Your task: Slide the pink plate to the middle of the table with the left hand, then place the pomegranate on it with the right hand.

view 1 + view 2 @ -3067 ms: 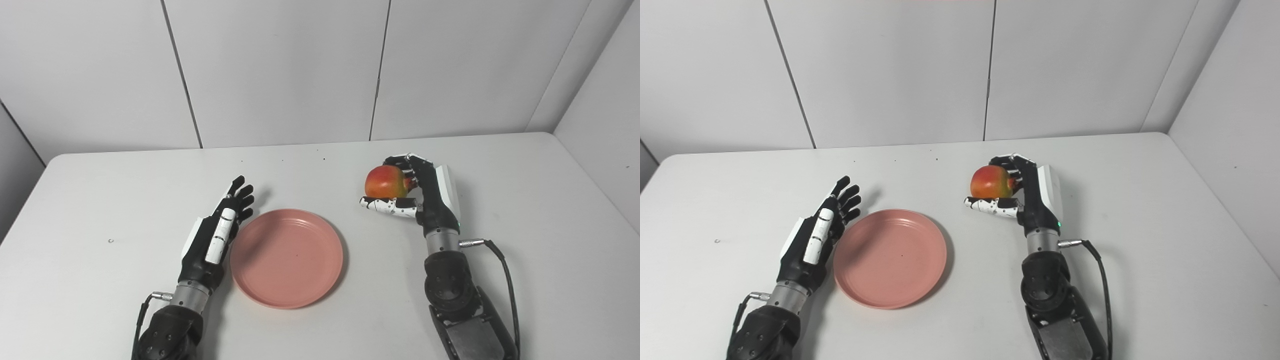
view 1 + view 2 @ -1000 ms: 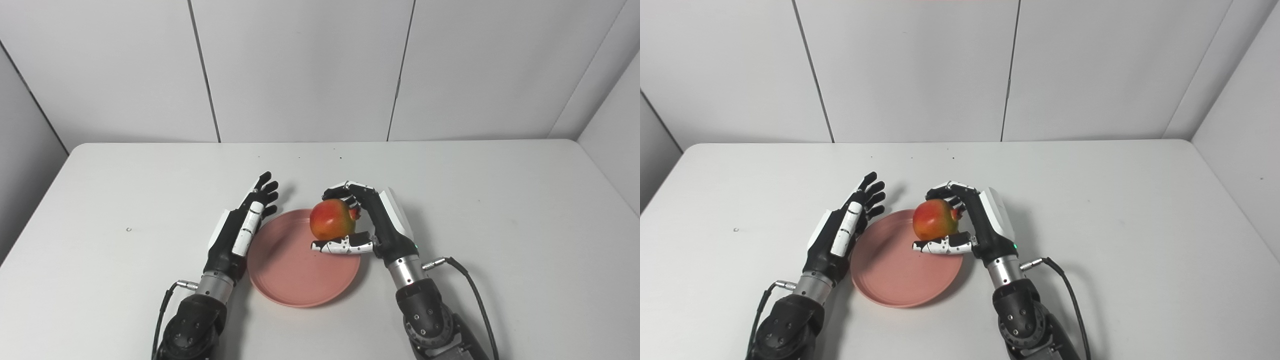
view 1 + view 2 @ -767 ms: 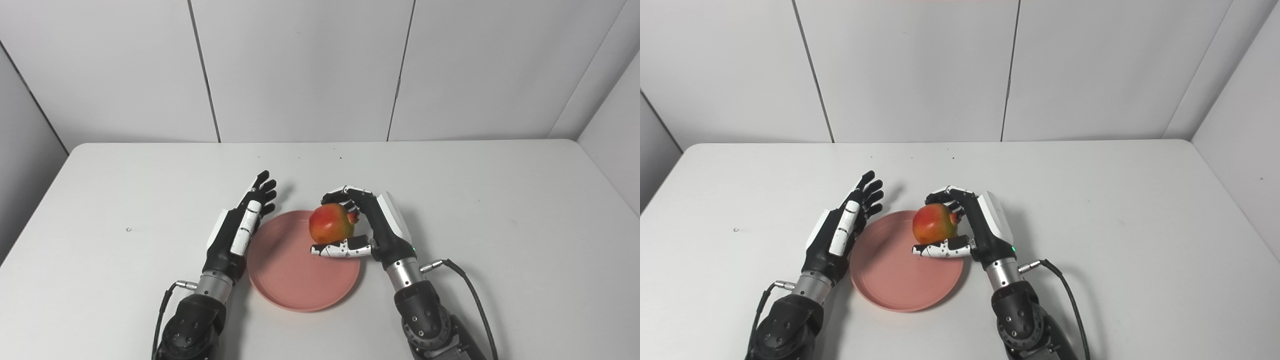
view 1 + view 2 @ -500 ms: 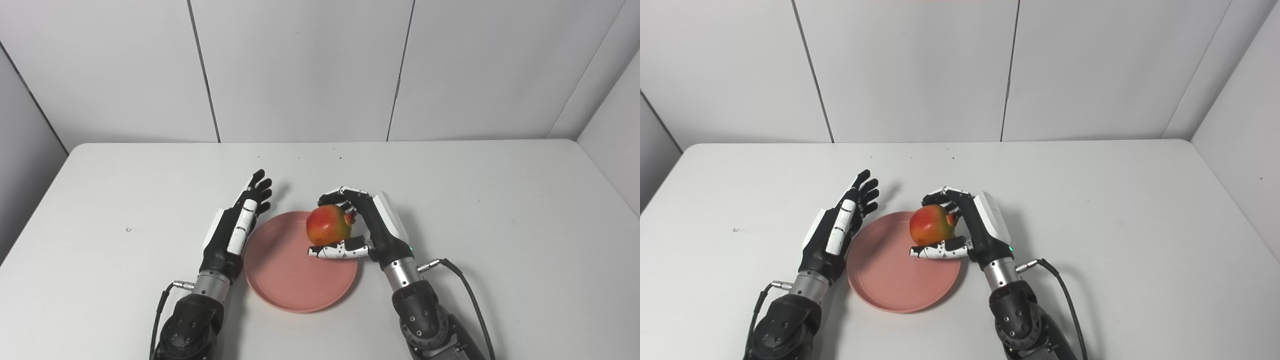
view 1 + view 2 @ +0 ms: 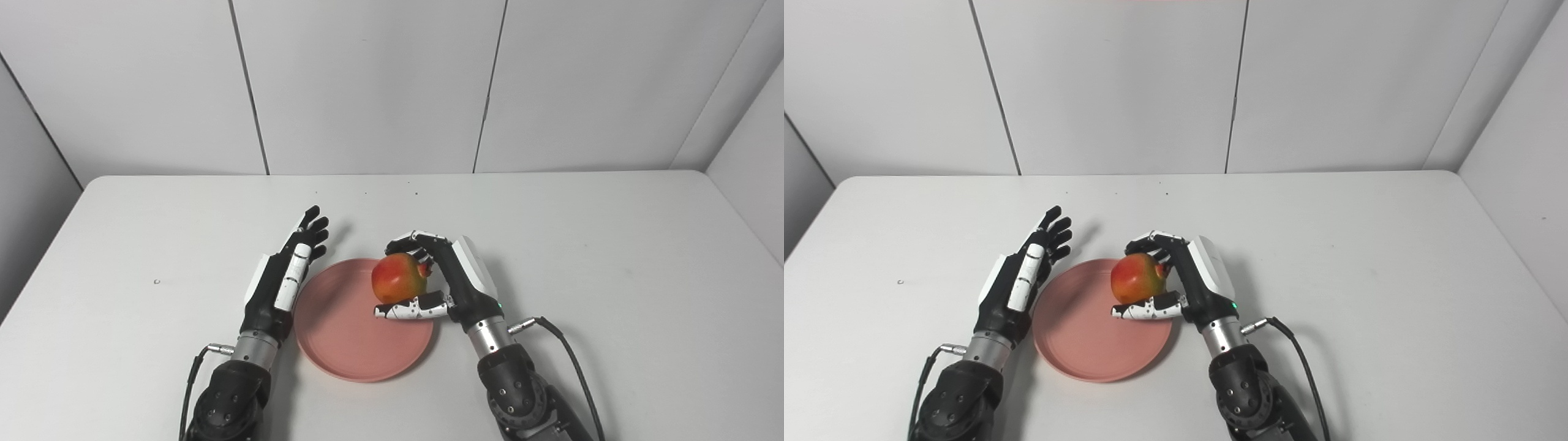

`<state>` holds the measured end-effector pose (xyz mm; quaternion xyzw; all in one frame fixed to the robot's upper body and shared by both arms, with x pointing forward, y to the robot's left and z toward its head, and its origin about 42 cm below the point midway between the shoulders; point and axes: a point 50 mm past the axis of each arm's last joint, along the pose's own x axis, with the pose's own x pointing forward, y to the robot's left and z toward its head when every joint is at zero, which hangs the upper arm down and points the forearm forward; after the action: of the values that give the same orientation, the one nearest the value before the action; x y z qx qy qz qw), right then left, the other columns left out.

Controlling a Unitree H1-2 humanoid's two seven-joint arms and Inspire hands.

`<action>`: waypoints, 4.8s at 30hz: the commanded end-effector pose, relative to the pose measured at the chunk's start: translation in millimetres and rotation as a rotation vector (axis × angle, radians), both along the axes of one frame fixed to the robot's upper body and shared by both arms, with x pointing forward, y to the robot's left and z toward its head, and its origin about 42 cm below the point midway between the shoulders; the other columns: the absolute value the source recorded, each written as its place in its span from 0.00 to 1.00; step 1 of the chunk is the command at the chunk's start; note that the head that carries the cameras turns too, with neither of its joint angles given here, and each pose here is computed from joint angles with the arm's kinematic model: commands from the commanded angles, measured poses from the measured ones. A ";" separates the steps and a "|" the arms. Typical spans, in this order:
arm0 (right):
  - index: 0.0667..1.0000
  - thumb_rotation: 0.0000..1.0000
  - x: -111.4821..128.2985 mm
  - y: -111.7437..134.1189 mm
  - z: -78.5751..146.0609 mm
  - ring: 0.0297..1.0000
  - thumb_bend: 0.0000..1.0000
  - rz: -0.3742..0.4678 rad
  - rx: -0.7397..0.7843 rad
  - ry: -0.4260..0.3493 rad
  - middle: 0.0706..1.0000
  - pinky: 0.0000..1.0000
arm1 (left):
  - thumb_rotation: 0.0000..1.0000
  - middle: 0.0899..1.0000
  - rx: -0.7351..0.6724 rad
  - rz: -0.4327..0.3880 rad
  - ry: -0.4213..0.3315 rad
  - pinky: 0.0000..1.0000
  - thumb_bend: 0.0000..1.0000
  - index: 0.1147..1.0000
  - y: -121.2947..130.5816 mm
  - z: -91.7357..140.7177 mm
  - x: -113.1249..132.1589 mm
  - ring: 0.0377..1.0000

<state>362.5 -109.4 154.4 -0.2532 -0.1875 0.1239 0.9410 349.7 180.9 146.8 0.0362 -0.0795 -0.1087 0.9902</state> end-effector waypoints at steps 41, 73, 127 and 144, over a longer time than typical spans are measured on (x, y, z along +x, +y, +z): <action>0.51 0.00 -10.1 32.7 24.0 0.38 0.51 0.123 -0.008 -0.153 0.43 0.34 | 1.00 0.93 0.065 0.011 -0.001 0.90 0.56 0.93 9.7 19.7 4.0 0.93; 0.46 0.15 -10.9 33.9 13.5 0.65 0.51 0.148 -0.178 -0.099 0.64 0.57 | 1.00 0.93 0.082 -0.005 0.014 0.91 0.57 0.93 6.8 18.5 6.5 0.93; 0.93 0.90 -12.9 13.6 7.7 0.92 0.62 -0.050 0.160 -0.127 0.94 0.89 | 1.00 0.93 0.063 0.006 0.016 0.91 0.57 0.93 9.7 19.0 5.7 0.93; 0.92 1.00 -8.6 3.5 -2.8 0.94 0.61 -0.075 0.401 0.029 0.93 0.91 | 0.99 0.93 0.046 0.018 0.020 0.92 0.59 0.93 6.4 20.4 4.2 0.93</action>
<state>351.0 -111.9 139.9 -0.0850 -0.1614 0.0501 0.9819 349.8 189.5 147.7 0.0610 -0.0281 -0.1060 0.9921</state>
